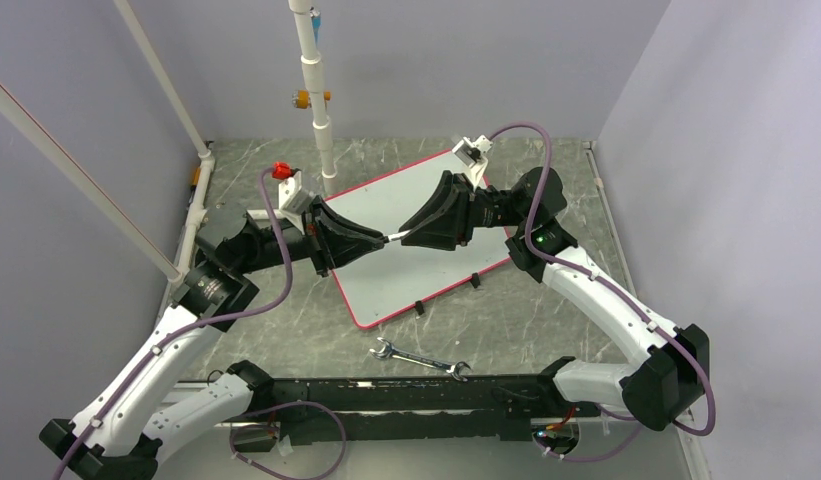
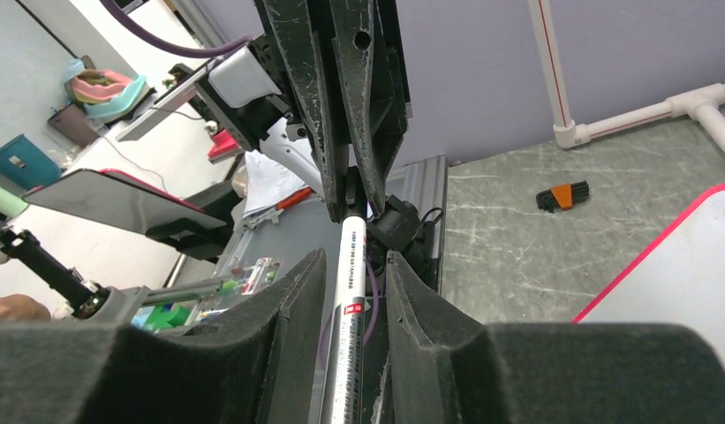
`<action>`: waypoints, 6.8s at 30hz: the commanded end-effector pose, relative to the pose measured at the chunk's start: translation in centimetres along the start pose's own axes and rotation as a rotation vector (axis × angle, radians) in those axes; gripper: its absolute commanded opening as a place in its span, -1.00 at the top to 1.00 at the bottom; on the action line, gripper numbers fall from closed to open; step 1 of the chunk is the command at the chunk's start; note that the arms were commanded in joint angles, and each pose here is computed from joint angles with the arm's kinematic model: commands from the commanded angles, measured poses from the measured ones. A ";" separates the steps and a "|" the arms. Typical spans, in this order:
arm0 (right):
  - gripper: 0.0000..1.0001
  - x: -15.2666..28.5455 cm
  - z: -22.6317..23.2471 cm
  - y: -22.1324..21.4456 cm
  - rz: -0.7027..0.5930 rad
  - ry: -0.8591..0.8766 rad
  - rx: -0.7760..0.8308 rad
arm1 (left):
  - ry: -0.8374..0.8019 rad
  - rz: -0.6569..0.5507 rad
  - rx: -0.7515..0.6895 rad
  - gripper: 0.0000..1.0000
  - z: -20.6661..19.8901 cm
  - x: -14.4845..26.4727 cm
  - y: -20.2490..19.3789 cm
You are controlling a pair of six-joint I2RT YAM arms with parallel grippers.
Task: Write a sentence on the whiteboard
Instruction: Pass from the left arm to the right, then pick up the pen cap from the whiteboard marker, then open the pen cap from the whiteboard marker, then place the pen cap at the center of the board, then hold the whiteboard on the whiteboard stand.
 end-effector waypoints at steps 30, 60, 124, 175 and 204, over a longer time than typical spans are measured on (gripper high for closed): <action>1.00 -1.4 1.8 0.8 -0.009 0.045 0.095 | 0.033 0.053 -0.010 0.73 1.3 0.0 -1.4; 1.00 -1.0 2.4 0.7 -0.047 0.038 0.117 | -0.055 -0.047 -0.039 0.31 -1.2 1.1 0.8; 1.00 4.2 -4.9 -2.0 -0.113 -0.347 0.012 | 1.316 0.318 0.411 1.00 10.0 18.7 -22.1; 1.00 5.6 -8.9 -5.0 -0.079 -0.508 -0.078 | 1.703 0.466 0.570 0.72 9.4 22.1 -31.6; 1.00 6.3 -9.1 -5.0 -0.087 -0.560 -0.047 | 1.354 0.381 0.260 -0.63 9.7 18.6 -19.5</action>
Point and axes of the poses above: each gripper's point midway between its finger pads, its own x axis back along the fingers, its own z axis along the line the jaws close on, y = z × x, the point moved 1 cm from there along x, back along the fingers, and after that the axes turned 11 degrees about -x, right-handed, at the moved point
